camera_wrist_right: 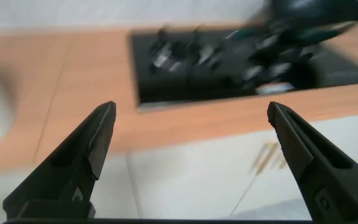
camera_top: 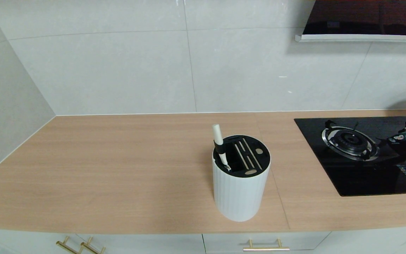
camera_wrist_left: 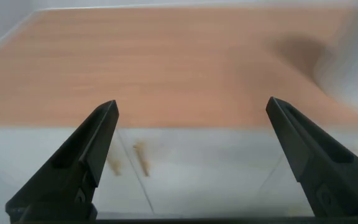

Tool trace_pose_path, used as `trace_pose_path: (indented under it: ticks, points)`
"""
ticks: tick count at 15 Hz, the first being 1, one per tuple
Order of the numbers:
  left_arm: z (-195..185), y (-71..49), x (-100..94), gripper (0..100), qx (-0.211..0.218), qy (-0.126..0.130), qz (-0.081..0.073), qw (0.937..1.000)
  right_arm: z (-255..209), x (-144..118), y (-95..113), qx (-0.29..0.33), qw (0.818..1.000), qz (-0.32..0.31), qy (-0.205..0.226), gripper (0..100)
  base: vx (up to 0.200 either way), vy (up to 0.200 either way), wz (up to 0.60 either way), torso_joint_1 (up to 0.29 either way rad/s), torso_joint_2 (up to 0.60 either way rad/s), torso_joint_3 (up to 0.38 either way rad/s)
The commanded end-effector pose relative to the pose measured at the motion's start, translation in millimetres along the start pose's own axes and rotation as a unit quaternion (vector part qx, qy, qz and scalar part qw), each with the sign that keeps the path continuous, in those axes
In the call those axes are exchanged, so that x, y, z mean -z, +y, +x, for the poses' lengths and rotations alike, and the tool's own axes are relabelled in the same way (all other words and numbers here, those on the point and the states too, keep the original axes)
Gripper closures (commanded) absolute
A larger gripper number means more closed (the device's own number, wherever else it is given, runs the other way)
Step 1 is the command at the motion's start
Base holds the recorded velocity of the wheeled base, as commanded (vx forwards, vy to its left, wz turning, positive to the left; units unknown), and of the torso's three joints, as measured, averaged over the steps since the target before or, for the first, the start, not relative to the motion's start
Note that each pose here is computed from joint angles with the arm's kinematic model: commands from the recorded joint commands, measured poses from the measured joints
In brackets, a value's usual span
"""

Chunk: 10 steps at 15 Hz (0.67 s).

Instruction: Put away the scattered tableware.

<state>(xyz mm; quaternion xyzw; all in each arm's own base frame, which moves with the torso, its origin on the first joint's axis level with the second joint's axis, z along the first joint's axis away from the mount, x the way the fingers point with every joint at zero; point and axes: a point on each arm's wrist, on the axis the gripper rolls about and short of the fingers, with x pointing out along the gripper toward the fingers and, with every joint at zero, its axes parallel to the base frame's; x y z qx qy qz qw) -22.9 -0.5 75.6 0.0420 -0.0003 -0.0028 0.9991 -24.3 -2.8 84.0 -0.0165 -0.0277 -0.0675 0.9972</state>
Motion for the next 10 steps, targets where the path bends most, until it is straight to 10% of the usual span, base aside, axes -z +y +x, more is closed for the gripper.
trace_pose_path:
  ticks: [1,5,10]
  points:
    - [0.2,-0.1,0.4,0,0.002,0.002,0.004,1.0,1.1,3.5,0.9,-0.014,1.0,0.0,0.007,0,0.0,0.0,0.0,0.0,0.0,0.0]
    - [0.1,0.0,-0.3,0,0.0,0.0,-0.043,0.9991,0.8,8.7,3.3,-0.066,0.997,0.002,0.03,0,0.0,0.0,0.0,0.0,0.0,0.0]
    - [0.1,0.0,-0.3,0,0.0,0.0,-0.04,0.9992,0.8,8.7,3.2,-0.065,0.997,0.007,0.03,0,0.0,0.0,0.0,0.0,0.0,0.0]
